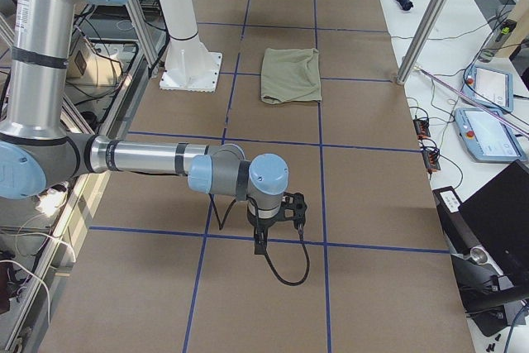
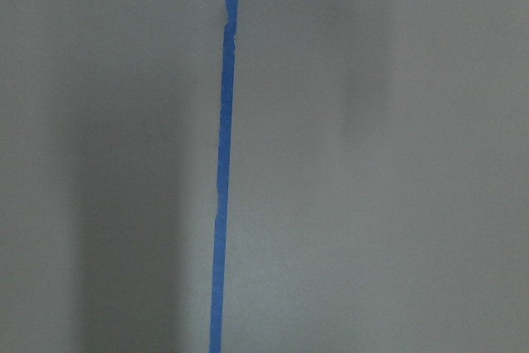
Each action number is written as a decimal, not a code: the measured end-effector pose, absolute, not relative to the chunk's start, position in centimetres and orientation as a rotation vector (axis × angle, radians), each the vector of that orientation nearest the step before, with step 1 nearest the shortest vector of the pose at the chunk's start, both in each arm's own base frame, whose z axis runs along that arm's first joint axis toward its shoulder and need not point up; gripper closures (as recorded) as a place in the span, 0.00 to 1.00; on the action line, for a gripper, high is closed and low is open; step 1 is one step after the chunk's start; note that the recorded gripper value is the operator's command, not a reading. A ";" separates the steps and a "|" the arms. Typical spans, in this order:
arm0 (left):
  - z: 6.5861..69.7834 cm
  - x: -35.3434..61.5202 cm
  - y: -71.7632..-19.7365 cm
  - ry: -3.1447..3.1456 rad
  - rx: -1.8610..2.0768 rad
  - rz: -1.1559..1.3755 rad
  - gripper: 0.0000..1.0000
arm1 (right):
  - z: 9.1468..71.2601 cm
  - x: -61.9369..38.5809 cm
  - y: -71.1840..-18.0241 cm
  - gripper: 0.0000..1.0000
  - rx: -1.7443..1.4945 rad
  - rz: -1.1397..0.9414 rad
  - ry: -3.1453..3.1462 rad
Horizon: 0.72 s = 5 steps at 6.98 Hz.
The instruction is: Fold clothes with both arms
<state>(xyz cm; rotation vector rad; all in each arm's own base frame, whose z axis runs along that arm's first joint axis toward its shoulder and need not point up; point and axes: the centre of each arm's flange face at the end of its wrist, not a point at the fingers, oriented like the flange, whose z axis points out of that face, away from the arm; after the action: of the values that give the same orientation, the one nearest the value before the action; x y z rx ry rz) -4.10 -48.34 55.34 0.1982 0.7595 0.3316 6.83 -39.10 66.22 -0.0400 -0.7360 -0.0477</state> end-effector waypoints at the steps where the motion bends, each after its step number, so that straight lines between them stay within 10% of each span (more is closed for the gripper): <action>1: 55.6 -4.3 -46.6 0.778 0.193 0.324 0.00 | 65.8 6.8 -38.8 0.00 -0.020 -0.023 -0.744; 5: 56.2 -4.5 -44.0 0.789 0.183 0.318 0.00 | 64.9 6.8 -38.9 0.00 0.066 -0.026 -0.742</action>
<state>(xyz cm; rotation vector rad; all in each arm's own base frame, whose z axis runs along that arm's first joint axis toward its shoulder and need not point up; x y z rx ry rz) -4.53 -44.00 56.20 0.1829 0.7892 0.3179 6.84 -38.91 64.89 0.0656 -0.7424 -0.0263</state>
